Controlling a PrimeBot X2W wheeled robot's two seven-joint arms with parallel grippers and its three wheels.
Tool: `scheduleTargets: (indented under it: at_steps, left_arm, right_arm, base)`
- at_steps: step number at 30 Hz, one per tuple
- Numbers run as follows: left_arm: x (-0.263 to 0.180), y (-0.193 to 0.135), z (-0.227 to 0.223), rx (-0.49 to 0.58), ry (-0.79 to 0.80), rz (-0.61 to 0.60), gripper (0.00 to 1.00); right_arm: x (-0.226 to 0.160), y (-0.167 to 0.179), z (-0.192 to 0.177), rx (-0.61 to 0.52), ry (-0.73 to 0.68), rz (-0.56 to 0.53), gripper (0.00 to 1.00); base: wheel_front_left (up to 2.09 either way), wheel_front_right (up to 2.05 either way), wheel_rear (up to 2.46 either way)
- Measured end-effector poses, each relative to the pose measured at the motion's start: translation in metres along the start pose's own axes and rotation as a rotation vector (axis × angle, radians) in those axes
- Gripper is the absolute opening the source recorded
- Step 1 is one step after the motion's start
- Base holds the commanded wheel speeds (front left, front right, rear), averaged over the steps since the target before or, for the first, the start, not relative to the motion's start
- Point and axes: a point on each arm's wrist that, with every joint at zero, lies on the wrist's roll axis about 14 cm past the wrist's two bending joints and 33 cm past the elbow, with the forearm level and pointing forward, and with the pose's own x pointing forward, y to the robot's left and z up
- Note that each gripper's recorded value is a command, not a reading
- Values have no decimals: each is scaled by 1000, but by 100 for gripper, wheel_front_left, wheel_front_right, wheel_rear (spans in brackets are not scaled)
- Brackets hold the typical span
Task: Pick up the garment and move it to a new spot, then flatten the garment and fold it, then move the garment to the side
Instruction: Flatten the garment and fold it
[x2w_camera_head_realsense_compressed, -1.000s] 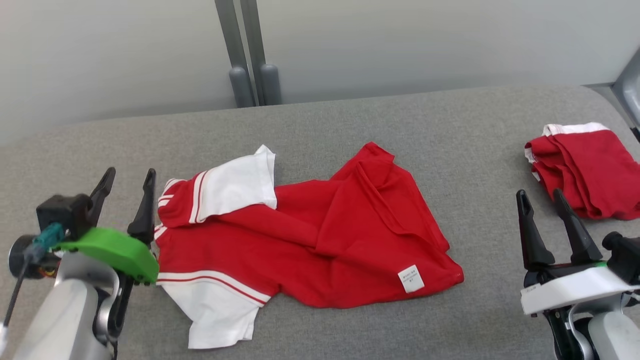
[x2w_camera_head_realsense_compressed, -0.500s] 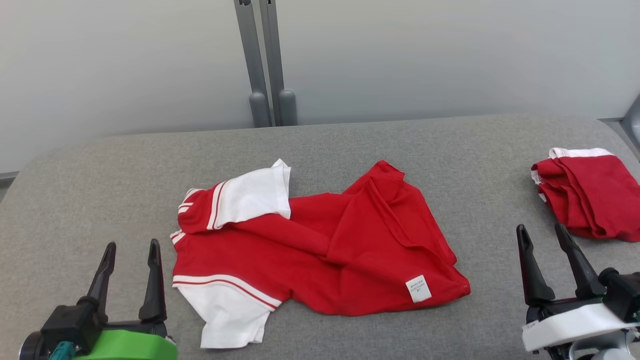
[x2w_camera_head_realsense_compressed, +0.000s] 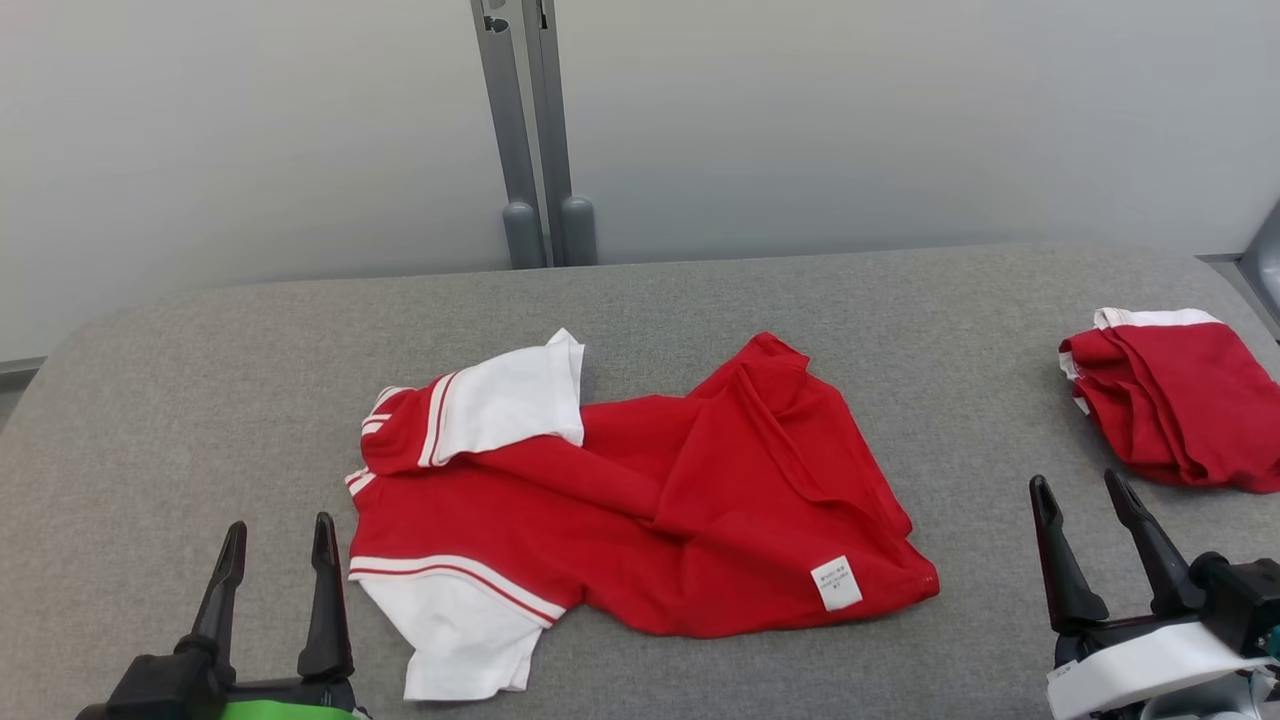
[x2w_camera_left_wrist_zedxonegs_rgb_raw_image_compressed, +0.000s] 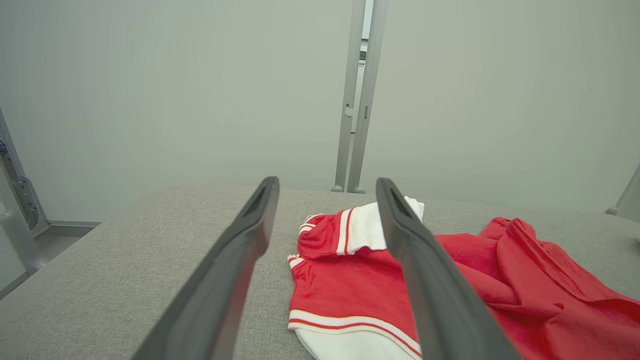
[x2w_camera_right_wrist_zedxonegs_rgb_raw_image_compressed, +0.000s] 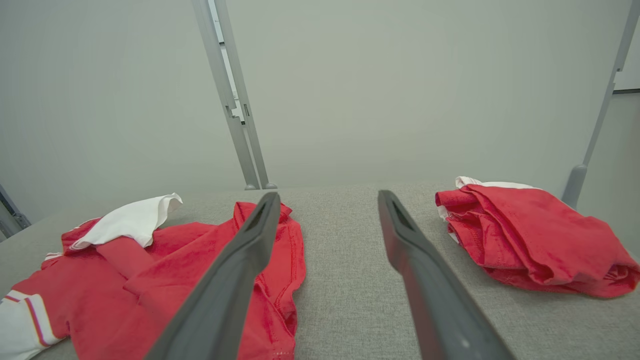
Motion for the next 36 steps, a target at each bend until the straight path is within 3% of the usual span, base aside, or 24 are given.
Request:
scheduleTargets:
  at_steps: [7,15,19,29,36]
  left_arm:
    - [-5,1,-15,-3,46,2,100]
    - [-29,-3,-85,-49,391,-21,100]
    - [-38,-12,-103,-102,514,-50,100]
    - [-55,-27,-125,-162,683,-97,100]
    - [-51,-30,-135,-170,719,-105,100]
  right_arm:
    - [-1,0,-10,5,35,7,100]
    - [-8,20,-71,56,338,92,100]
    - [-3,30,-80,100,396,126,100]
    - [2,32,-113,152,547,123,100]
    - [7,37,-126,174,591,129,100]
  base:
    - [0,0,0]
    - [0,0,0]
    - [0,0,0]
    - [0,0,0]
    - [0,0,0]
